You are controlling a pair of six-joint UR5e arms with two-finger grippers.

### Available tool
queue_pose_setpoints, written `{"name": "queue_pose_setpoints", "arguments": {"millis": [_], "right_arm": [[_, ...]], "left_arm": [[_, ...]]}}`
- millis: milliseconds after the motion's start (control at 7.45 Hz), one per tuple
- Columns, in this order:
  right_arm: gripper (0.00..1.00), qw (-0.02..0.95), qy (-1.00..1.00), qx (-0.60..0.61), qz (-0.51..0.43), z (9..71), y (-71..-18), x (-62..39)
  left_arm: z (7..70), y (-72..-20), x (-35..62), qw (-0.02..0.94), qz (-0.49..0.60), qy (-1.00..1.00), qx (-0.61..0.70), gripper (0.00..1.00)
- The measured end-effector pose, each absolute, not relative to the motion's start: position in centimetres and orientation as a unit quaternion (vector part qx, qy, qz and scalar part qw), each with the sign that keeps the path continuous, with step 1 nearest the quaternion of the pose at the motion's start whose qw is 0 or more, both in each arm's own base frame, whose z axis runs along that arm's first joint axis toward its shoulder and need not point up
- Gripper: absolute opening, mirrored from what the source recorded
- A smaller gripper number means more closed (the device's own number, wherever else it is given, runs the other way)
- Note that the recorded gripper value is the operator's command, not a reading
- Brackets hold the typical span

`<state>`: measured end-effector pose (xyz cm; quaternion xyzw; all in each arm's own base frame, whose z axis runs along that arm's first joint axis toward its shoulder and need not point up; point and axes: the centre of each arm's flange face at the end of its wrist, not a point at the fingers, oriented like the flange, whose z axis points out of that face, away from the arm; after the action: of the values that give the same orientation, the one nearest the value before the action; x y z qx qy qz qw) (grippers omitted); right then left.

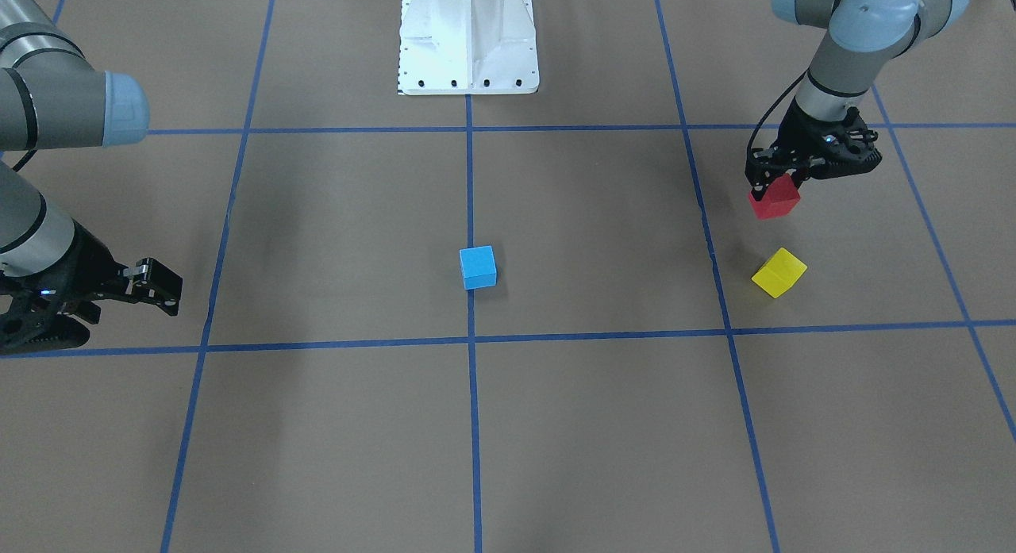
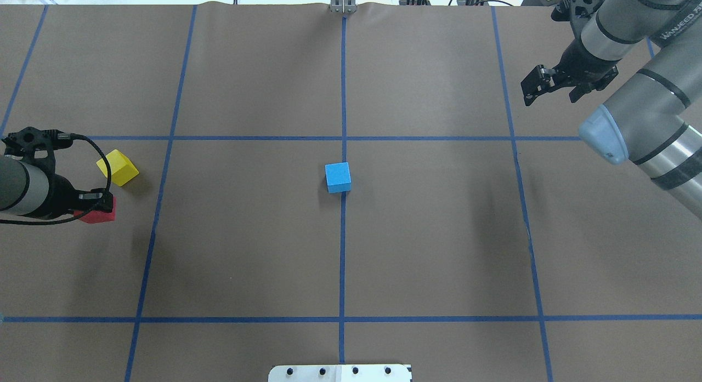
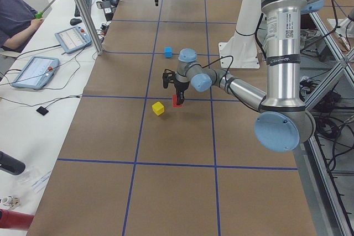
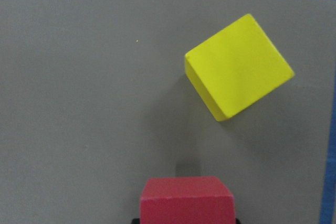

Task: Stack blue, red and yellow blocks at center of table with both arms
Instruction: 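Lower the left gripper onto the red cube and close it while the right arm withdraws, then carry the red cube with the left gripper over the blue cube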

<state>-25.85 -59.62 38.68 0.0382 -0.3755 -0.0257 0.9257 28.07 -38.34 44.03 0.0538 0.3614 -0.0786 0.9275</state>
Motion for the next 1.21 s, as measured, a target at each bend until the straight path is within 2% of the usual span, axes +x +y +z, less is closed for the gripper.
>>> {"name": "queue_pose_setpoints", "arguments": {"millis": [269, 537, 806, 1208], "right_arm": [[1.00, 0.925, -0.377, 0.040, -0.027, 38.8, -59.6, -25.7], [1.00, 0.925, -0.377, 0.040, -0.028, 39.1, -59.5, -25.7], [1.00, 0.925, -0.377, 0.040, -0.027, 39.1, -59.4, -25.7], [1.00, 0.924, -0.379, 0.044, -0.028, 39.3, -59.5, -25.7]], "left_arm": [[37.5, -38.0, 27.4, 0.936, -0.015, 0.344, 0.067, 0.00], [30.7, -39.9, 29.5, 0.937, 0.010, 0.343, 0.063, 0.00], [23.2, -43.5, 34.3, 0.938, -0.003, 0.342, 0.048, 0.00], [17.6, -47.2, 42.2, 0.933, -0.033, 0.357, 0.030, 0.00]]}}
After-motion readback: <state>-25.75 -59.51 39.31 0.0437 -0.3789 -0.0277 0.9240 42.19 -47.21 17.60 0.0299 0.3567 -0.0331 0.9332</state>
